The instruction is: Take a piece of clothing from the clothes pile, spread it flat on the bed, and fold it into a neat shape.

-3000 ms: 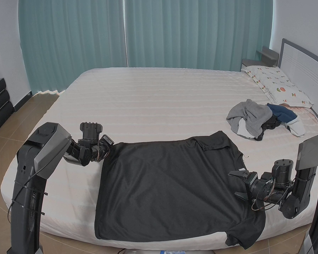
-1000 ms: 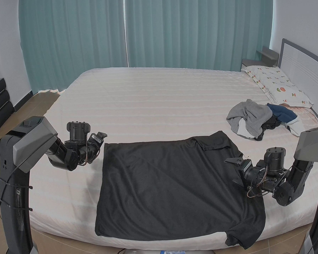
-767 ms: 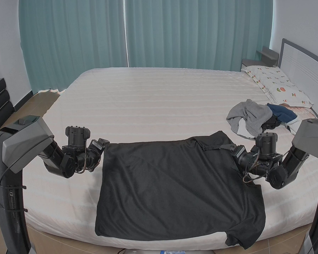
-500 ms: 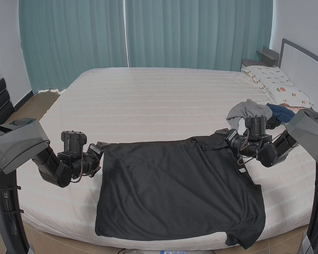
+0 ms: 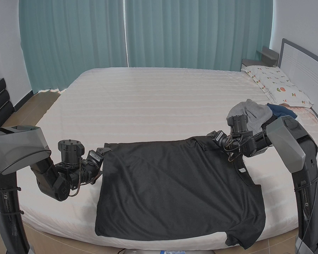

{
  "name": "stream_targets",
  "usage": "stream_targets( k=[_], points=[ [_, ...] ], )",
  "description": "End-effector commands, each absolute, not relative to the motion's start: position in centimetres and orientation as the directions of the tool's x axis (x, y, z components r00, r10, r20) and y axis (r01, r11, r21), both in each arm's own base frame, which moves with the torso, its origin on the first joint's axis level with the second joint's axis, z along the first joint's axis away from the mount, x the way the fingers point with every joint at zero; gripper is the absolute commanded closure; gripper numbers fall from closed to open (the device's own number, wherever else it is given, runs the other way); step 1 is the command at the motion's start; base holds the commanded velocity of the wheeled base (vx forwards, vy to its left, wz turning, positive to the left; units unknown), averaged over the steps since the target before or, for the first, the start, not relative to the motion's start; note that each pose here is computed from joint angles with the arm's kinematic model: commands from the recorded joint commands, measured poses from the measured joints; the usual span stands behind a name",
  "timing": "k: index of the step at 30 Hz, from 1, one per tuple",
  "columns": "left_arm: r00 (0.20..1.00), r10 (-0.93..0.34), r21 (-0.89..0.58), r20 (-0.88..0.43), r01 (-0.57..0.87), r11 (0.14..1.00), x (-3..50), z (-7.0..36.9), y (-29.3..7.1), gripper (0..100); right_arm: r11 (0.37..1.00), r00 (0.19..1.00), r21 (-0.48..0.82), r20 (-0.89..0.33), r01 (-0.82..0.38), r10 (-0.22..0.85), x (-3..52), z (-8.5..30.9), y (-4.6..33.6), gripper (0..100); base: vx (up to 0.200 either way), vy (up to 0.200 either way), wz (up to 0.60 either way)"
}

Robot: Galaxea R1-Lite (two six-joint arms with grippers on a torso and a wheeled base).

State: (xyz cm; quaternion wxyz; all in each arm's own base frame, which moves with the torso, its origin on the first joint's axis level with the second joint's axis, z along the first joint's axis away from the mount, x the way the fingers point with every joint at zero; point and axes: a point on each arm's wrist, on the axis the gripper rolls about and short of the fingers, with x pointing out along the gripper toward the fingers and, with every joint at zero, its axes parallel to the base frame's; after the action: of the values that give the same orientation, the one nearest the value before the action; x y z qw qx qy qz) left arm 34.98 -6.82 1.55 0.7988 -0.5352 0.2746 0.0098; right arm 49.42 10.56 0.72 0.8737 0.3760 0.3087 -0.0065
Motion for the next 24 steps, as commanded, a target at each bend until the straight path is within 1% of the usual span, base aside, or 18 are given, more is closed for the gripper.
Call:
stream_targets(
  k=[1,4,9,10,12,14,16,17,20,21,23,24],
  points=[
    [0.842,-0.281,-0.844,-0.461,-0.319,0.431,34.7,1.1,-6.9,0,0.725,0.787,0.631,-0.582,0.277,0.206,50.8,-2.9,10.8,0,0.000,0.000,0.00],
    [0.842,-0.281,-0.844,-0.461,-0.319,0.431,34.7,1.1,-6.9,0,0.723,0.817,0.636,-0.549,0.270,0.178,52.0,-3.2,10.9,0,0.000,0.000,0.00],
    [0.840,-0.280,-0.842,-0.466,-0.323,0.432,34.6,1.1,-6.9,0,0.721,0.833,0.645,-0.525,0.254,0.175,53.0,-3.9,11.0,0,0.000,0.000,0.00],
    [0.840,-0.280,-0.842,-0.466,-0.323,0.432,34.6,1.1,-6.9,0,0.715,0.855,0.660,-0.489,0.232,0.174,53.6,-3.5,10.9,0,0.000,0.000,0.00],
    [0.839,-0.280,-0.842,-0.467,-0.324,0.432,34.6,1.0,-6.9,0,0.710,0.865,0.669,-0.470,0.220,0.175,53.9,-3.1,10.7,0,0.000,0.000,0.00],
    [0.839,-0.280,-0.842,-0.467,-0.324,0.432,34.6,1.0,-6.9,0,0.692,0.891,0.701,-0.411,0.174,0.192,54.2,-1.7,10.3,0,0.000,0.000,0.00],
    [0.840,-0.279,-0.842,-0.466,-0.323,0.432,34.6,1.1,-6.9,0,0.680,0.915,0.723,-0.344,0.116,0.209,54.5,-1.3,10.4,0,0.000,0.000,0.00],
    [0.839,-0.279,-0.841,-0.467,-0.325,0.432,34.6,1.0,-6.9,0,0.679,0.920,0.727,-0.330,0.104,0.212,54.6,-1.1,10.3,0,0.000,0.000,0.00],
    [0.839,-0.280,-0.841,-0.467,-0.324,0.433,34.5,1.1,-7.0,0,0.646,0.966,0.759,-0.104,-0.077,0.238,55.1,1.8,10.3,0,0.000,0.000,0.00],
    [0.839,-0.280,-0.841,-0.467,-0.324,0.433,34.5,1.1,-7.0,0,0.642,0.967,0.759,-0.074,-0.104,0.244,55.1,2.5,10.2,0,0.000,0.000,0.00],
    [0.839,-0.278,-0.841,-0.467,-0.324,0.433,34.5,1.1,-7.0,0,0.631,0.966,0.756,0.007,-0.174,0.258,54.9,5.5,10.1,0,0.000,0.000,0.00],
    [0.839,-0.278,-0.841,-0.467,-0.324,0.433,34.5,1.1,-7.0,0,0.631,0.966,0.756,0.007,-0.174,0.258,54.9,5.5,10.1,0,0.000,0.000,0.00]
  ],
)
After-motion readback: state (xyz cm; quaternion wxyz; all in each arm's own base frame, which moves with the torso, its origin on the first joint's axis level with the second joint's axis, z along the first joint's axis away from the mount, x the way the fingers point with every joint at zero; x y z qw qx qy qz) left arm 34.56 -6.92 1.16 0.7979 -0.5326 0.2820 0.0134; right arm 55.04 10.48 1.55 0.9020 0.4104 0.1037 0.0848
